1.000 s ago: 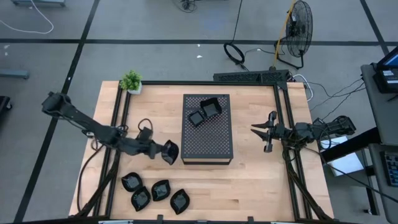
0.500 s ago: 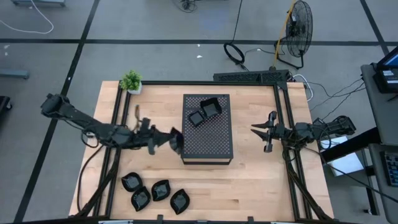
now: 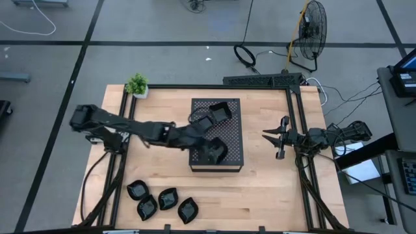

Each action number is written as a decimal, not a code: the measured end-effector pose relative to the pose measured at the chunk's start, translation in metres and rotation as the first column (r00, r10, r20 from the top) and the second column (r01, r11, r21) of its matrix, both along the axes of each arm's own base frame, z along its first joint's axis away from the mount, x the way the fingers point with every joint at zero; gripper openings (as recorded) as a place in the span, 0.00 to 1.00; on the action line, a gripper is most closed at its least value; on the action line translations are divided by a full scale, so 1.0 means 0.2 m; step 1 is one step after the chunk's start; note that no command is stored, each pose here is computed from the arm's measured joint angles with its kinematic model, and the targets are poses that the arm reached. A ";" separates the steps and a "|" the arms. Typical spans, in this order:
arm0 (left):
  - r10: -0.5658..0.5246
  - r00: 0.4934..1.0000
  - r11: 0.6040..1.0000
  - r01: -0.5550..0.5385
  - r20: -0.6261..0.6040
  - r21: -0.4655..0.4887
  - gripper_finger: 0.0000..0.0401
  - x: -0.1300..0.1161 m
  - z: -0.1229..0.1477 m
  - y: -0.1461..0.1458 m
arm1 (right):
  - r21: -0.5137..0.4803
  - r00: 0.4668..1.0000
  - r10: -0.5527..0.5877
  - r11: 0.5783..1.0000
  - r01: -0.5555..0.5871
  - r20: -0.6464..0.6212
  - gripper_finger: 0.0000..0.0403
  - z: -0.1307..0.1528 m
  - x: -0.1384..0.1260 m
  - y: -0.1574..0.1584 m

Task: Pick & Place Mini shaped plates
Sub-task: Put the black leaf shaped plate on the shelf, then stack the black leaf shaped plate on top of the black leaf shaped plate on the shelf

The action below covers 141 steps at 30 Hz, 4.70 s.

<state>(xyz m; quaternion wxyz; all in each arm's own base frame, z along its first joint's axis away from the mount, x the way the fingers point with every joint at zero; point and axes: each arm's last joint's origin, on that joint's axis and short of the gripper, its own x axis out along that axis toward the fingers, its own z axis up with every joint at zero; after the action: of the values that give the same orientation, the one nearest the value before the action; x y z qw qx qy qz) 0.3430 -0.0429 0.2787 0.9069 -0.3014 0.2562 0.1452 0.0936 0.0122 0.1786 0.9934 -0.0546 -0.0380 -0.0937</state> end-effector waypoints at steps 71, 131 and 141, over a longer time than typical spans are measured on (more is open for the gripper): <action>0.295 0.521 0.608 -0.749 -0.801 -0.263 0.28 -0.97 -0.63 -0.62 | -0.005 1.000 0.000 1.000 0.000 -0.018 0.18 -0.01 0.01 0.00; -0.155 0.681 0.969 0.245 -0.716 0.022 0.26 -0.96 -0.70 -0.43 | -0.005 1.000 0.000 1.000 0.000 -0.018 0.18 -0.01 0.01 0.00; 0.096 0.771 0.994 -0.111 -0.629 0.015 0.26 -0.91 -0.69 -0.39 | -0.005 1.000 0.000 1.000 0.000 -0.018 0.18 -0.01 0.01 0.00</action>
<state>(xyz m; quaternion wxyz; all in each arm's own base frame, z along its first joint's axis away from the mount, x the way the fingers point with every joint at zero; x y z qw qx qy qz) 0.1605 -0.1218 0.1401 0.7565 -0.2597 0.5287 0.2841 0.0947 0.0125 0.1772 0.9935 -0.0580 -0.0293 -0.0931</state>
